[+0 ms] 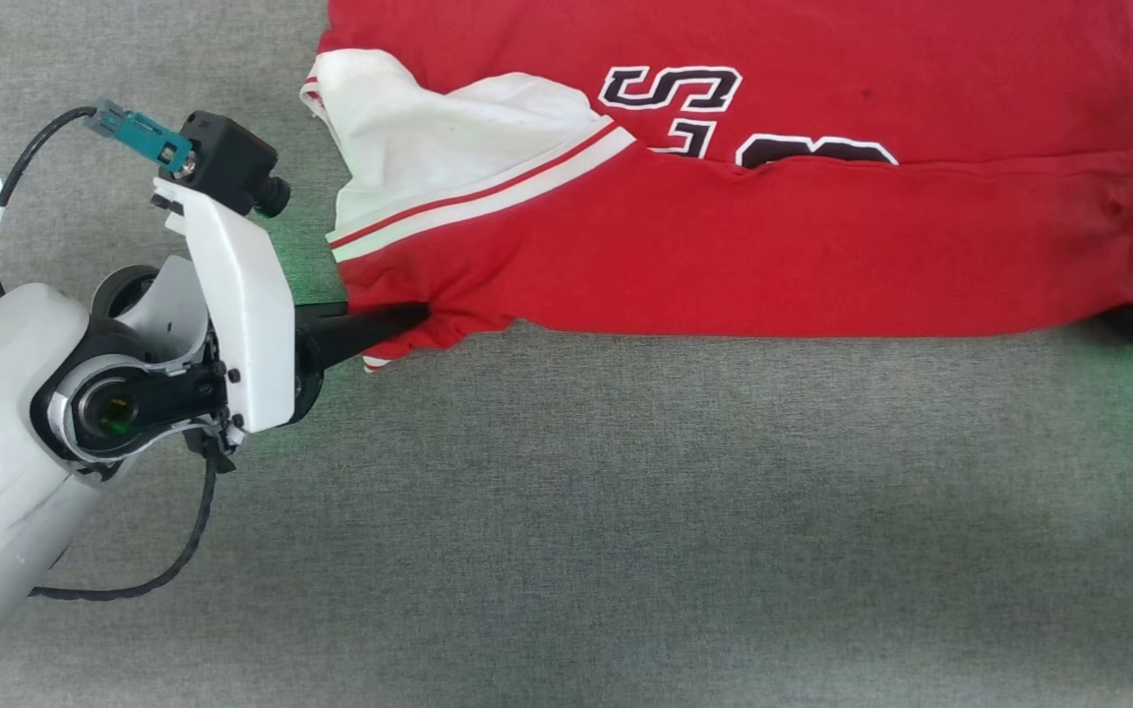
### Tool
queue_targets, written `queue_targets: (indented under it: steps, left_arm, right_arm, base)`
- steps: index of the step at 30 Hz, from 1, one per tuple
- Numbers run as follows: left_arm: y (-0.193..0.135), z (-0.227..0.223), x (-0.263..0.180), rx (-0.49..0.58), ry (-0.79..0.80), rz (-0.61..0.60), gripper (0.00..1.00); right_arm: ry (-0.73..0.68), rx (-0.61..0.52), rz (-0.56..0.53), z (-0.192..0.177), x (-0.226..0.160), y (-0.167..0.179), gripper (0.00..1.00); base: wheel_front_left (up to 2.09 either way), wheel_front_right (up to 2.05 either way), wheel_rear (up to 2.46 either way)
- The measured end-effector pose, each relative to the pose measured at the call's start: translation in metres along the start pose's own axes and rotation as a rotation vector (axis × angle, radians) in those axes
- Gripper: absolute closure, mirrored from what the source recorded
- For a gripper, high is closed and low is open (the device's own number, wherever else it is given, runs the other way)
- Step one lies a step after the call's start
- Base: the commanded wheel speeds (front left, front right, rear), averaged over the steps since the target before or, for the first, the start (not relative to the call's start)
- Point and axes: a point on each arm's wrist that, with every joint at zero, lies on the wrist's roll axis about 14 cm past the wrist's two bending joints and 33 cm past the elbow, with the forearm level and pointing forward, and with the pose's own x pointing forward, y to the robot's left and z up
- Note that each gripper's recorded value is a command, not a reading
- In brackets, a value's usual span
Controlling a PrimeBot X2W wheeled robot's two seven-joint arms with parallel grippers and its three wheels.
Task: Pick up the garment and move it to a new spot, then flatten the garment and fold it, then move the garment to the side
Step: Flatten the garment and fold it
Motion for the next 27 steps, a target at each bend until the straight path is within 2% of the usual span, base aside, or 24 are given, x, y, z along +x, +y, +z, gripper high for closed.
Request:
queue_targets:
  steps: [11, 23, 27]
  left_arm:
    - [-0.009, -0.001, -0.01, 0.001, -0.075, -0.023, 1.0]
    - [-0.035, -0.056, -0.053, -0.007, -0.115, -0.04, 1.0]
    - [-0.045, -0.089, -0.062, -0.041, -0.089, -0.042, 1.0]
  right_arm:
    - [-0.023, 0.002, 0.015, 0.004, -0.008, 0.004, 1.0]
    - [0.02, -0.043, 0.022, -0.02, -0.037, 0.008, 1.0]
    - [0.059, -0.043, 0.043, -0.037, -0.048, 0.011, 1.0]
  base:
    - [0.0, 0.0, 0.0]
    - [0.0, 0.0, 0.0]
    - [0.0, 0.0, 0.0]
